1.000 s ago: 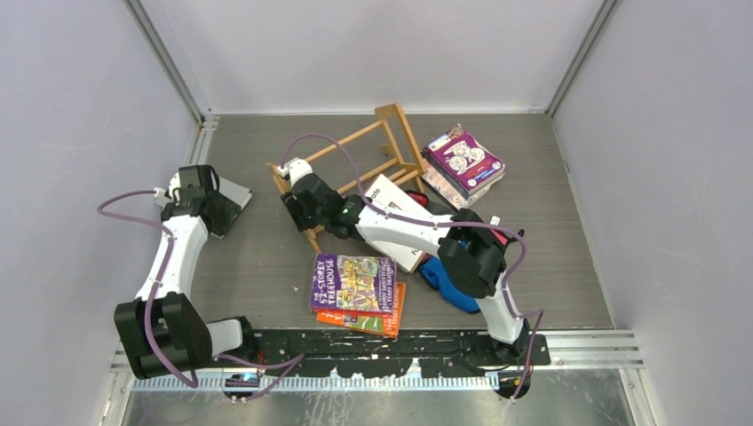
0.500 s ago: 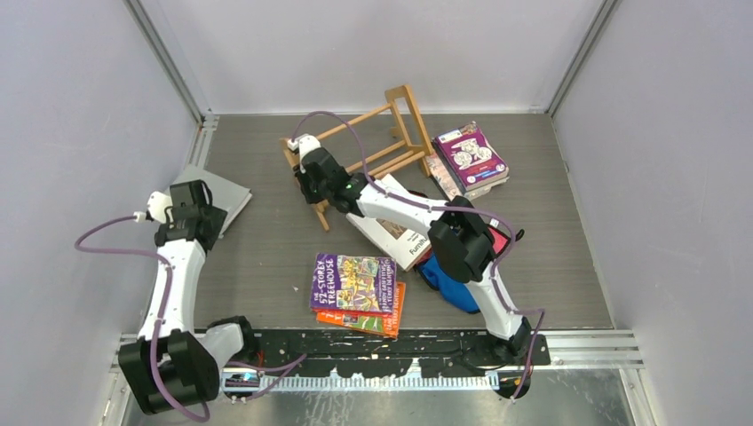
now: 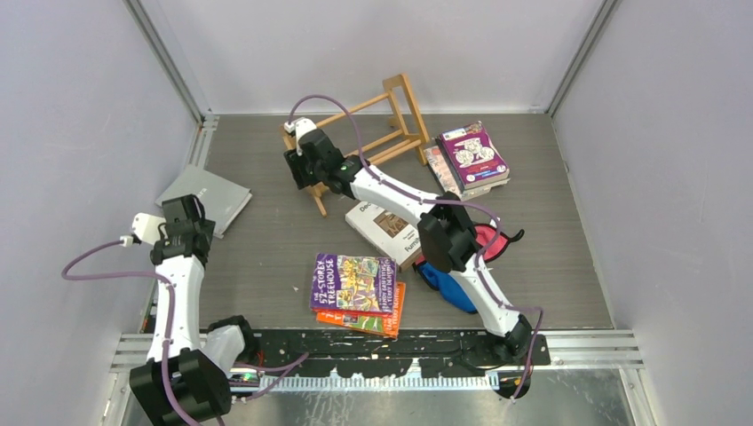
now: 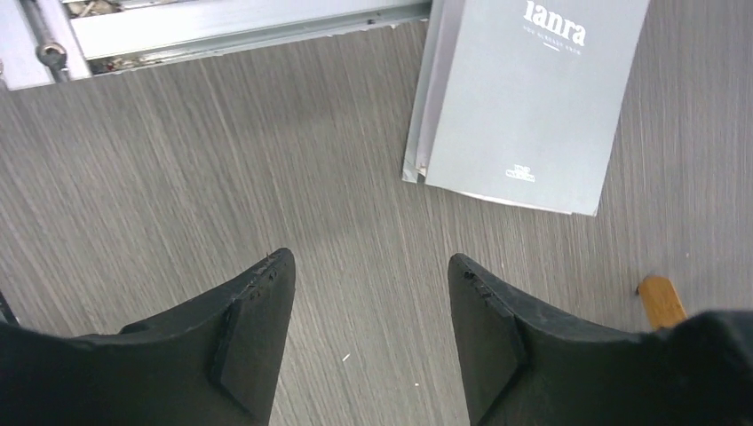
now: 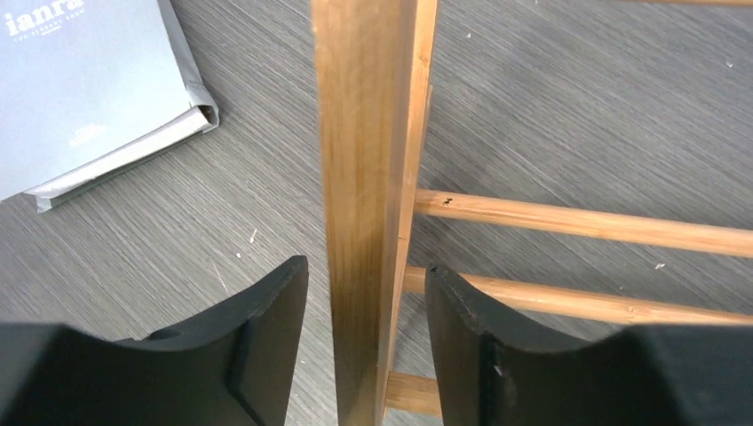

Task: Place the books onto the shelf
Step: Move the shelf to the center of the board.

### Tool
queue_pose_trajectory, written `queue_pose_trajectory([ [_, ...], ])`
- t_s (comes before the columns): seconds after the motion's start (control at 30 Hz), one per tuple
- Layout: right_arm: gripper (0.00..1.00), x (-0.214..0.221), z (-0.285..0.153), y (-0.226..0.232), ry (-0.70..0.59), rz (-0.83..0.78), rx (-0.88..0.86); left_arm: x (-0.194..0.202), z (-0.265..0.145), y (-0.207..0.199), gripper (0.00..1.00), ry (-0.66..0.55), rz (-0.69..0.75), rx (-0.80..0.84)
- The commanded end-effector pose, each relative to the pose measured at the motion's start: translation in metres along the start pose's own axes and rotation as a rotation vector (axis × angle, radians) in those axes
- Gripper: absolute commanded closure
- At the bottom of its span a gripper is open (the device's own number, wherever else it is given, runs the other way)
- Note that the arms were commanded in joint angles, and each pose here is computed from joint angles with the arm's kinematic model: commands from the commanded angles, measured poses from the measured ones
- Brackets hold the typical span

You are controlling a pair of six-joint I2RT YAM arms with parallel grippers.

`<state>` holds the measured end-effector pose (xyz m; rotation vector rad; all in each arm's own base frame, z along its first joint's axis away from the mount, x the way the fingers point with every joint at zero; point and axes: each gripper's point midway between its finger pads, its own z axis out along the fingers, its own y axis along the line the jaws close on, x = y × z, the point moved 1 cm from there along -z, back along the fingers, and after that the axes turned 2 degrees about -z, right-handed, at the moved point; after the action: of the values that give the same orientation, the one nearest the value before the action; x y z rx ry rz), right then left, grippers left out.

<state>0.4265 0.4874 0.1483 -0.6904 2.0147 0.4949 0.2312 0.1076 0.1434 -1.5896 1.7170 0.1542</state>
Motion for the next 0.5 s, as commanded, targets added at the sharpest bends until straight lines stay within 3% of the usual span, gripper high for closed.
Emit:
queue_pose_trajectory([
  [0.0, 0.38, -0.069, -0.035, 0.009, -0.176, -0.042, -0.006, -0.019, 0.000, 0.009, 0.35, -0.073, -0.063, -0.036],
  [0.1, 0.30, -0.087, -0.059, 0.005, -0.232, -0.062, 0.039, -0.023, 0.002, 0.014, 0.32, -0.081, -0.078, -0.065],
  [0.33, 0.26, -0.110, -0.115, 0.019, -0.329, -0.173, 0.112, -0.023, 0.009, 0.023, 0.32, -0.070, -0.151, -0.104],
  [0.47, 0.26, -0.109, -0.127, 0.041, -0.335, -0.205, 0.068, -0.019, 0.016, 0.026, 0.32, -0.043, -0.195, -0.105],
])
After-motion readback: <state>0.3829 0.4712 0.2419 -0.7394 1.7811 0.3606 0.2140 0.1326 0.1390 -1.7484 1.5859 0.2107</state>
